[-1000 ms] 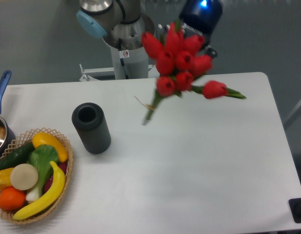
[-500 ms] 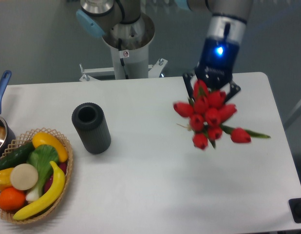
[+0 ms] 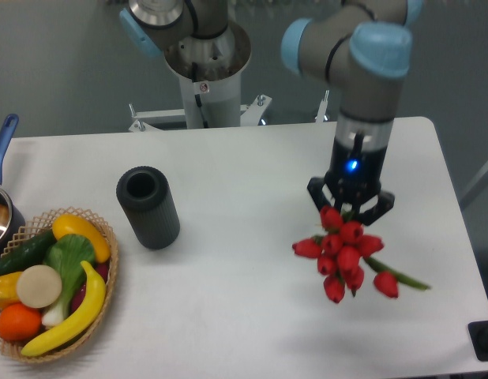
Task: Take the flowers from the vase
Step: 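Carry the tulip bunch away from the vase and lower it over the table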
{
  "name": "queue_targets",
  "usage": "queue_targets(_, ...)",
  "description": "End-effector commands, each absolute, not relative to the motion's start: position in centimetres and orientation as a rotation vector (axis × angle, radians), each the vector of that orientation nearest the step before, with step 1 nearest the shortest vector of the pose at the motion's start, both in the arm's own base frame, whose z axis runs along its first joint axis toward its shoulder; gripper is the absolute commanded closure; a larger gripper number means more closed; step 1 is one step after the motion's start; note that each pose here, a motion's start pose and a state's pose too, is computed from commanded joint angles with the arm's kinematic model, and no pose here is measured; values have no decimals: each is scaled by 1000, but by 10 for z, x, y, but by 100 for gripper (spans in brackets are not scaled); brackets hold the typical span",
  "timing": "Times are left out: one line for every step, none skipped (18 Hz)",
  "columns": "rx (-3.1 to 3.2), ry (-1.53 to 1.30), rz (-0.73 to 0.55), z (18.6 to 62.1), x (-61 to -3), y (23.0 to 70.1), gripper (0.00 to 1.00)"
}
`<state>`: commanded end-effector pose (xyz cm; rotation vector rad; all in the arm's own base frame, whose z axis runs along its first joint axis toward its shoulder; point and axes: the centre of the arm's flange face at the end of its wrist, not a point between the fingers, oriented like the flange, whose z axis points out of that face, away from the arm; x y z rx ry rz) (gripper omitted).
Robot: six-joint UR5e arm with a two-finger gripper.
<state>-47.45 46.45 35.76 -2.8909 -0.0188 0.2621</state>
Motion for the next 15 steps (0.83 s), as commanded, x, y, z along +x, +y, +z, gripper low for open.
queue_targets(-2917,0,267,357,-472,474,88)
queue_targets(-2933,2,258,356,-474,478,88)
queue_targets(-2954,-1,232,352,-477,479,88)
queue_targets(-2982,-2,219,350,-480,479,88)
queue_targets(-3017,8,205,348,-483,479,88)
queue_targets(-3042,47,196,348,-487,479,88)
queue_targets(-3069,79,173,342,-490,480,88)
queue_targets(-3096,86,160,338,-492,479,88)
queue_targets(-3118,90,163,336,-495,479,88)
queue_targets(-3123,92,165,334,-498,481,88)
queue_targets(-3126,90,159,330,-501,482,88)
queue_targets(-3125,90,164,330,-502,483,88)
queue_targets(-3128,92,167,330,-502,484,88)
queue_targets(-3129,90,168,330,-503,483,88)
queue_targets(-3135,92,172,329,-503,483,88)
